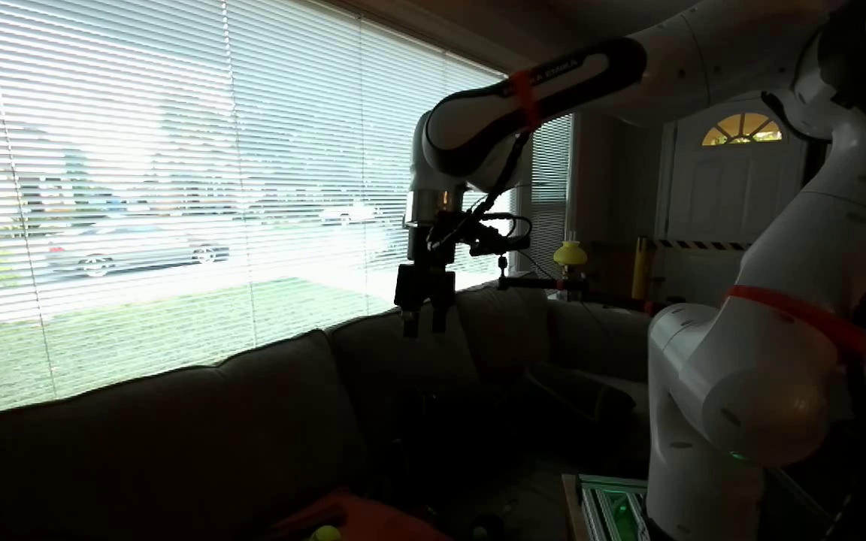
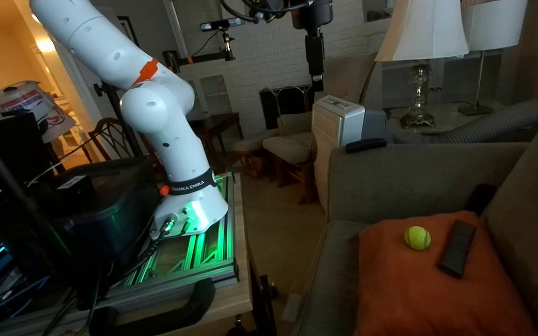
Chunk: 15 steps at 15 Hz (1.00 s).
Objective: Pick the tennis ball up and place it on the left armrest of the couch
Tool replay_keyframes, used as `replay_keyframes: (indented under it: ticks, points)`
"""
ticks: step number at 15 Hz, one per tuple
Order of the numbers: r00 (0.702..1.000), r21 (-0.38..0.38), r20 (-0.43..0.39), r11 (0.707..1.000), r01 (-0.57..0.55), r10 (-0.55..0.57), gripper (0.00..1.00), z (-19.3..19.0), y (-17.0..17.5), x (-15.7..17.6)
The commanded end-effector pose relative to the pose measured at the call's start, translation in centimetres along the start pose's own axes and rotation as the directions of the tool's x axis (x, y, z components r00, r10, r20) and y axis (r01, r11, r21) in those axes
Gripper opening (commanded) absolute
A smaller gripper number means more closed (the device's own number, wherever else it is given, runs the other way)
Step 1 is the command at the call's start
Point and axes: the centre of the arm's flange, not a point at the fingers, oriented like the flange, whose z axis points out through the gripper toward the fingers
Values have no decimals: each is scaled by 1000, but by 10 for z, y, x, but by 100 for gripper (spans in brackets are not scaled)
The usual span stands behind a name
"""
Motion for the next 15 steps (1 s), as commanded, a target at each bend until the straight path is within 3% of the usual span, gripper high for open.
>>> replay_keyframes:
  ticks: [1, 6, 9, 12, 15]
  points:
    - [1000, 0, 0, 1000, 0, 0, 100, 0, 0, 0]
    - [999, -9, -19, 1000, 27, -27, 100, 4, 6, 0]
    - [988, -14, -81, 992, 128, -129, 100, 11, 28, 5]
    - [959, -18, -160, 972, 235, -235, 100, 23, 56, 14]
    - [930, -68, -214, 954, 291, -299, 100, 42, 77, 25]
